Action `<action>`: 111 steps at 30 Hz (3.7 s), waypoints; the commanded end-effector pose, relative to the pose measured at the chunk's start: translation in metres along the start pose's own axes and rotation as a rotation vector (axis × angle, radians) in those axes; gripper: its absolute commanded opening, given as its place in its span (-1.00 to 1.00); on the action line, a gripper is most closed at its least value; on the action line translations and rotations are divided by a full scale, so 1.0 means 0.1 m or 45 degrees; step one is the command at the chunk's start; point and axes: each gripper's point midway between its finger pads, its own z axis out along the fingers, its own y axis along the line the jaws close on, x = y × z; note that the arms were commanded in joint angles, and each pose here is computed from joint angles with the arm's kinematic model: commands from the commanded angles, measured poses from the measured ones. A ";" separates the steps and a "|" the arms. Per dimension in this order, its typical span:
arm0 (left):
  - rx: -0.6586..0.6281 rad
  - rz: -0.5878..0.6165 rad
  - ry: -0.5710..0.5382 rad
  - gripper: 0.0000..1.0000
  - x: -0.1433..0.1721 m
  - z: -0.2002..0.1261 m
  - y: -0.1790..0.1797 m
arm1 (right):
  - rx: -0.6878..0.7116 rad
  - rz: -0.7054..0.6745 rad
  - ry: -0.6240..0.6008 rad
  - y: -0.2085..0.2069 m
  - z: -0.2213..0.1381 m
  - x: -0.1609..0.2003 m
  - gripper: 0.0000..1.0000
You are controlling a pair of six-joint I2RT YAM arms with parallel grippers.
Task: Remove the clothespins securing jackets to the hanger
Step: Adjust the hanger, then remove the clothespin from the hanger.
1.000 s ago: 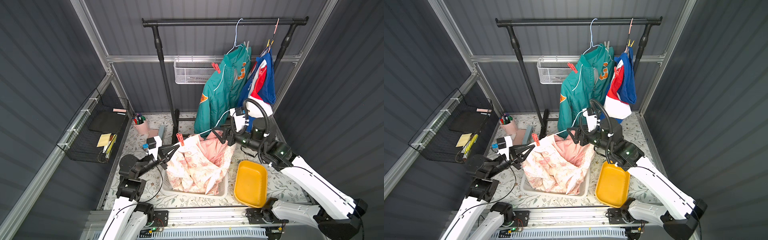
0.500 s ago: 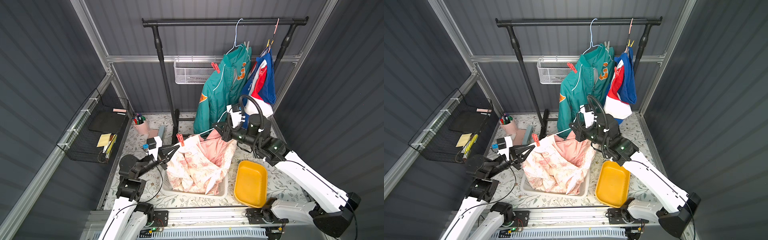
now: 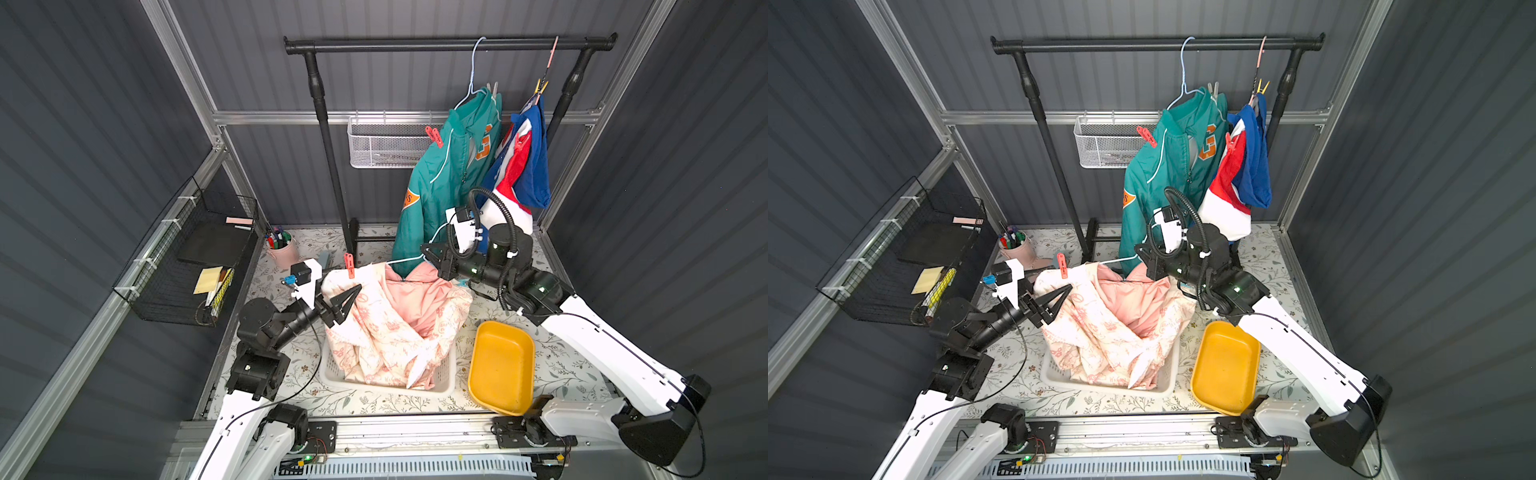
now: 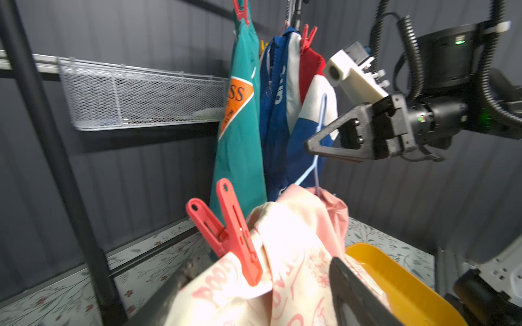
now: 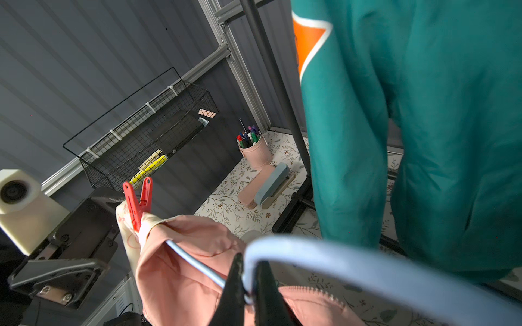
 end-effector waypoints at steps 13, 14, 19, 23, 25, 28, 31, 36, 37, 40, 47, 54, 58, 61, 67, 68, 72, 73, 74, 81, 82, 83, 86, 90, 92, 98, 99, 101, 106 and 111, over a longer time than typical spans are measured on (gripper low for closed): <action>-0.176 0.362 -0.063 0.67 -1.11 -0.07 0.08 | -0.072 -0.085 -0.029 -0.05 -0.07 -0.09 -1.00; -0.132 0.393 -0.048 0.66 -1.12 -0.02 0.05 | -0.068 -0.094 -0.028 -0.06 -0.08 -0.09 -1.00; 0.063 0.549 0.055 0.63 -1.09 0.27 -0.08 | -0.064 -0.130 -0.019 -0.08 -0.06 -0.09 -1.00; 0.133 0.545 0.102 0.58 -1.06 0.58 -0.04 | -0.065 -0.149 -0.001 -0.11 -0.02 -0.06 -1.00; 0.133 0.528 0.162 0.54 -0.94 0.75 0.00 | -0.063 -0.159 0.003 -0.11 -0.02 -0.06 -1.00; 0.159 0.522 0.243 0.54 -0.77 0.97 -0.10 | -0.049 -0.173 0.007 -0.15 -0.02 -0.06 -1.00; 0.190 0.517 0.345 0.53 -0.57 1.15 -0.25 | -0.038 -0.191 0.005 -0.17 -0.02 -0.07 -1.00; 0.151 0.526 0.463 0.50 -0.35 1.25 -0.30 | -0.013 -0.223 0.015 -0.23 -0.02 -0.07 -1.00; 0.141 0.520 0.482 0.49 -0.32 1.25 -0.31 | -0.010 -0.232 0.019 -0.23 -0.02 -0.07 -1.00; 0.107 0.517 0.659 0.46 0.02 1.29 -0.33 | 0.006 -0.269 0.037 -0.25 -0.04 -0.06 -1.00; 0.115 0.505 0.719 0.34 0.09 1.30 -0.48 | 0.000 -0.302 0.049 -0.24 -0.06 -0.04 -1.00; 0.156 0.493 0.818 0.17 0.38 1.34 -0.63 | -0.025 -0.310 0.045 -0.19 -0.08 -0.05 -1.00; 0.180 0.494 0.840 -0.02 0.46 1.39 -0.69 | -0.048 -0.306 0.048 -0.15 -0.08 -0.05 -1.00; 0.198 0.492 0.838 -0.07 0.47 1.41 -0.72 | -0.055 -0.302 0.043 -0.14 -0.09 -0.06 -1.00; 0.212 0.482 0.850 -0.74 0.54 1.43 -0.76 | -0.069 -0.303 0.047 -0.13 -0.08 -0.04 -1.00; 0.212 0.477 0.846 -0.87 0.54 1.43 -0.76 | -0.068 -0.302 0.051 -0.13 -0.08 -0.03 -1.00; 0.174 0.450 0.793 -1.00 0.47 1.41 -0.74 | -0.081 -0.299 0.050 -0.10 -0.09 -0.03 -0.76; 0.169 0.445 0.776 -1.00 0.44 1.38 -0.73 | -0.081 -0.292 0.046 -0.10 -0.10 -0.04 -0.50; 0.176 0.432 0.753 -1.00 0.41 1.34 -0.76 | -0.071 -0.283 0.036 -0.10 -0.12 -0.05 -0.01; 0.147 0.373 0.546 -1.00 0.05 0.90 -0.78 | 0.151 0.061 -0.062 -0.56 -0.60 -0.20 0.89; 0.145 0.367 0.532 -1.00 0.01 0.86 -0.78 | 0.186 0.146 -0.053 -0.69 -0.66 -0.14 0.88; 0.143 0.358 0.566 -1.00 0.14 0.82 -0.77 | 0.224 0.234 -0.044 -0.85 -0.72 -0.06 0.85; 0.125 0.351 0.568 -1.00 0.18 0.71 -0.74 | 0.339 0.394 0.012 -1.14 -0.89 0.32 0.75; 0.113 0.343 0.531 -1.00 0.15 0.60 -0.74 | 0.343 0.545 0.139 -1.18 -0.95 0.91 0.61; 0.106 0.345 0.524 -1.00 0.15 0.56 -0.73 | 0.317 0.623 0.193 -1.15 -0.96 1.15 0.56; 0.057 0.300 0.514 -1.00 0.19 0.54 -0.67 | 0.265 0.688 0.251 -1.01 -0.92 1.60 0.61; 0.061 0.298 0.513 -1.00 0.19 0.55 -0.68 | 0.255 0.674 0.262 -0.97 -0.89 1.63 0.63; 0.069 0.294 0.500 -1.00 0.18 0.55 -0.69 | 0.256 0.634 0.308 -0.89 -0.78 1.72 0.66; 0.076 0.292 0.487 -1.00 0.15 0.52 -0.70 | 0.288 0.657 0.418 -0.90 -0.53 1.96 0.51; 0.068 0.292 0.498 -1.00 0.20 0.49 -0.69 | 0.198 0.618 0.447 -0.70 -0.30 1.97 -0.36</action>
